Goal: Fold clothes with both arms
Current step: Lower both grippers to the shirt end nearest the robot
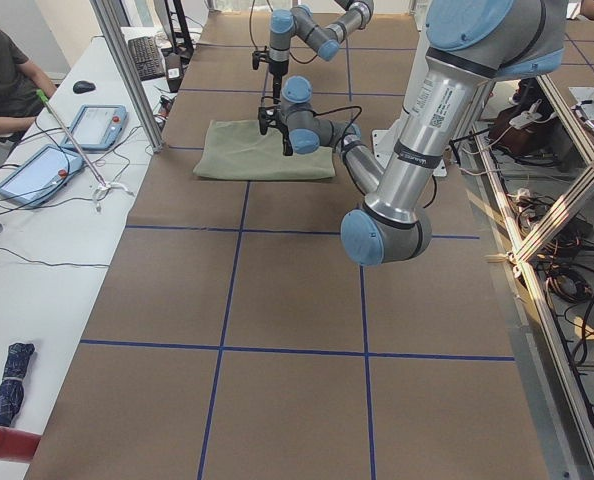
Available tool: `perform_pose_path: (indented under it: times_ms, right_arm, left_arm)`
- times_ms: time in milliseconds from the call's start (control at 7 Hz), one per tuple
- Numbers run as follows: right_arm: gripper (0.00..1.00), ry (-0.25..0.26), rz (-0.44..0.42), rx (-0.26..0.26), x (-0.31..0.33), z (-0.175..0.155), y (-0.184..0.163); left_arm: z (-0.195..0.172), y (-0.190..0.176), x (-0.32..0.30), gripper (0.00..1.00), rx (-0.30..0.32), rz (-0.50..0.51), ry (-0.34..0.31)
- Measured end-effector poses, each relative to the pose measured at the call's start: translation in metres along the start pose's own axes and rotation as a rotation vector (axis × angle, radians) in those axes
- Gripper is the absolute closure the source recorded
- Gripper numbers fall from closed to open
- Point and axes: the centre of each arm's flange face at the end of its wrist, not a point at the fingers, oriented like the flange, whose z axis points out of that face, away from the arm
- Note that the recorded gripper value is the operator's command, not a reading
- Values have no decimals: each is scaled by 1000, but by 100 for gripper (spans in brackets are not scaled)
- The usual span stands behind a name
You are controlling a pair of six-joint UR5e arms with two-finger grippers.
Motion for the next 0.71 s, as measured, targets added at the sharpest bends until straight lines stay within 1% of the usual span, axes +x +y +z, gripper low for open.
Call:
perform_pose_path:
  times_ms: [143,286,429,714]
  right_arm:
    - [0,-26,39,-19,0,-8,34]
    - [0,-34,60,-36,1,-9,61]
    - [0,-35,65,-45,0,-6,77]
    - [0,-36,64,-50,-3,-4,90]
  left_arm:
    - [16,39,-7,0,12,-75,-22]
    - [30,67,-17,0,36,-127,-60]
    - [40,85,-26,0,58,-155,-105]
    - [51,96,-37,0,96,-168,-181]
